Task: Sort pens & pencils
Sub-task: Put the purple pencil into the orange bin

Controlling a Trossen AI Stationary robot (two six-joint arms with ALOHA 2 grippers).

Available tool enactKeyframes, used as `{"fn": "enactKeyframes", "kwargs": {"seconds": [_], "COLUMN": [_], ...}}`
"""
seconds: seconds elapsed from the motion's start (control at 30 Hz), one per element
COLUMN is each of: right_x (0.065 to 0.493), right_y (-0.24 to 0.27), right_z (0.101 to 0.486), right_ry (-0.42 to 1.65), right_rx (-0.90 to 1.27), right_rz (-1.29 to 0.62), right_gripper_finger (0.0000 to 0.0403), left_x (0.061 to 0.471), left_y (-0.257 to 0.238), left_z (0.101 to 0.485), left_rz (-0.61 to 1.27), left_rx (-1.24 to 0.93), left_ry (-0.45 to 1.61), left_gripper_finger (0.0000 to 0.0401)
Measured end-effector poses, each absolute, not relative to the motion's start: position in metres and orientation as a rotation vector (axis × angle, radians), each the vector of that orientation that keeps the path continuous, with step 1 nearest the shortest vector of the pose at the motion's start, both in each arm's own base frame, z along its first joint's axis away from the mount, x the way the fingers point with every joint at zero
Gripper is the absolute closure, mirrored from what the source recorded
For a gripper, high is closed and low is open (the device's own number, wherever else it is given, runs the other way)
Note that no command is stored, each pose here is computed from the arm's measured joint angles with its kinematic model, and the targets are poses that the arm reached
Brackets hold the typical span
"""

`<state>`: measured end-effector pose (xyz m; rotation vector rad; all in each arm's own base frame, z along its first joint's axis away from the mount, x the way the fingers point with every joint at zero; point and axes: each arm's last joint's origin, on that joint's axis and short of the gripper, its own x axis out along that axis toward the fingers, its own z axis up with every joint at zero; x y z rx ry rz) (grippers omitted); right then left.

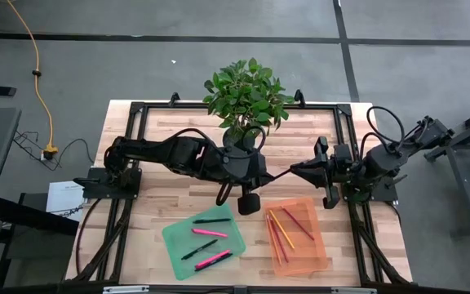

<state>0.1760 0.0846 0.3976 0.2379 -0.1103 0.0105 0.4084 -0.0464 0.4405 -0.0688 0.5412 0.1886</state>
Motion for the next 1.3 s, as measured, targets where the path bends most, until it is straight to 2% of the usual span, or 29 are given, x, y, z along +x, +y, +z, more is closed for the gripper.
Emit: {"fn": "enactKeyframes", "kwargs": {"seconds": [0.27, 0.7, 1.03, 1.3], "right_x": [0.176, 0.175, 0.171, 0.164], "right_y": [0.085, 0.085, 0.089, 0.095], "right_z": [0.396, 0.387, 0.365, 0.353], "right_ry": [-0.097, -0.004, 0.224, 0.361], "right_rx": [0.234, 0.309, 0.399, 0.494], "right_rz": [0.010, 0.013, 0.043, 0.053], "right_gripper_finger": [0.0399, 0.0402, 0.0402, 0.0403], "left_x": [0.407, 0.384, 0.358, 0.337], "left_y": [-0.046, -0.039, -0.032, -0.028], "left_z": [0.438, 0.416, 0.420, 0.434], "left_rz": [0.195, 0.340, 0.504, 0.491], "left_rx": [-0.050, 0.075, 0.156, 0.260], "left_ry": [0.569, 0.881, 0.981, 1.005], "left_gripper_finger": [0.0401, 0.0401, 0.0401, 0.0400]}}
